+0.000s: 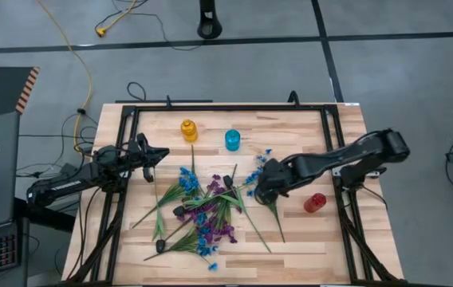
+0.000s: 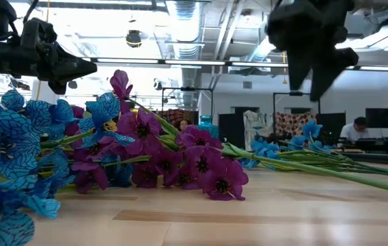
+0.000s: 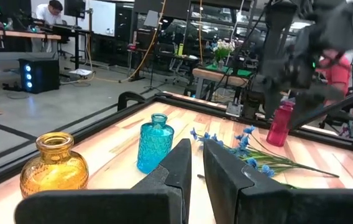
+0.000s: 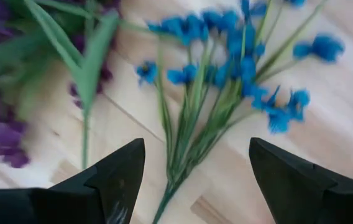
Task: Sort flowers into vase by color
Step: Put the right blue flower into the red vase
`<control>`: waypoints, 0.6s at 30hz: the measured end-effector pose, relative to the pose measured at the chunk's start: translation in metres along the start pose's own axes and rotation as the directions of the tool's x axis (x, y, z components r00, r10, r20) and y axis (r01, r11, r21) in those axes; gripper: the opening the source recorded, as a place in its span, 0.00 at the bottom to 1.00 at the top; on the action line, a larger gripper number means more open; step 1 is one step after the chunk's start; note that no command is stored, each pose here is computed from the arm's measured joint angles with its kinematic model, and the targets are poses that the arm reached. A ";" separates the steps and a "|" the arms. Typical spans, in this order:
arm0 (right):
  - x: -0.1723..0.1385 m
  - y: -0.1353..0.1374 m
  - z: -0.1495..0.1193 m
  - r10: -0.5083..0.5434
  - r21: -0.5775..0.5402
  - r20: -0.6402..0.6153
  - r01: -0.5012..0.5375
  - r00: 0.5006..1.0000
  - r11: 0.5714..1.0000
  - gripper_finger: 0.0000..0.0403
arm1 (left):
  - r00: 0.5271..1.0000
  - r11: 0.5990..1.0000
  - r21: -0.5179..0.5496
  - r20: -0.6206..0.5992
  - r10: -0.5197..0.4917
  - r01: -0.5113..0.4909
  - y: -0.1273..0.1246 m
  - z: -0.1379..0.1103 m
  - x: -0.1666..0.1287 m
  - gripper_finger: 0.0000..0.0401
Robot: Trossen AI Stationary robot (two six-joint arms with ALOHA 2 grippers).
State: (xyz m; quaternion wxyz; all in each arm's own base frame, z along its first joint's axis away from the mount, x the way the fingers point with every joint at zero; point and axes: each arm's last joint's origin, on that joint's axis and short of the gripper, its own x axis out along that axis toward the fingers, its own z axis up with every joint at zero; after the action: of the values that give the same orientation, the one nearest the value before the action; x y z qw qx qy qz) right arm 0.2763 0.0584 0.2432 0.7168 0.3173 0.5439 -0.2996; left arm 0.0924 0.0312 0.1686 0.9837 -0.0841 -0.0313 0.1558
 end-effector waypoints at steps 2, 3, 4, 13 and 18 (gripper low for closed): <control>0.010 0.003 -0.002 -0.036 0.020 -0.049 0.037 0.998 0.999 0.79 | 1.000 1.000 -0.002 0.000 0.000 0.000 0.000 0.000 0.000 0.07; 0.015 0.005 -0.004 -0.047 0.026 -0.071 0.048 0.996 0.998 0.79 | 1.000 1.000 -0.002 0.000 0.000 0.000 0.000 0.000 0.000 0.07; 0.020 0.006 -0.004 -0.056 0.031 -0.093 0.059 0.994 0.998 0.79 | 1.000 1.000 -0.002 0.000 0.000 0.000 0.000 0.000 0.000 0.07; 0.050 0.018 -0.013 -0.122 -0.003 -0.151 0.123 0.981 0.992 0.79 | 1.000 1.000 -0.004 0.001 0.000 0.000 0.000 0.000 0.000 0.07; 0.068 0.024 -0.015 -0.150 -0.019 -0.164 0.148 0.975 0.989 0.79 | 1.000 1.000 -0.004 0.000 0.000 0.000 0.000 0.000 0.000 0.07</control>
State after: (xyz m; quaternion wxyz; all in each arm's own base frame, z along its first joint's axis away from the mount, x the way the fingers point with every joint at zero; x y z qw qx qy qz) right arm 0.3013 0.0795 0.1770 0.6460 0.2968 0.6245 -0.3233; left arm 0.0924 0.0312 0.1686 0.9835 -0.0860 -0.0317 0.1558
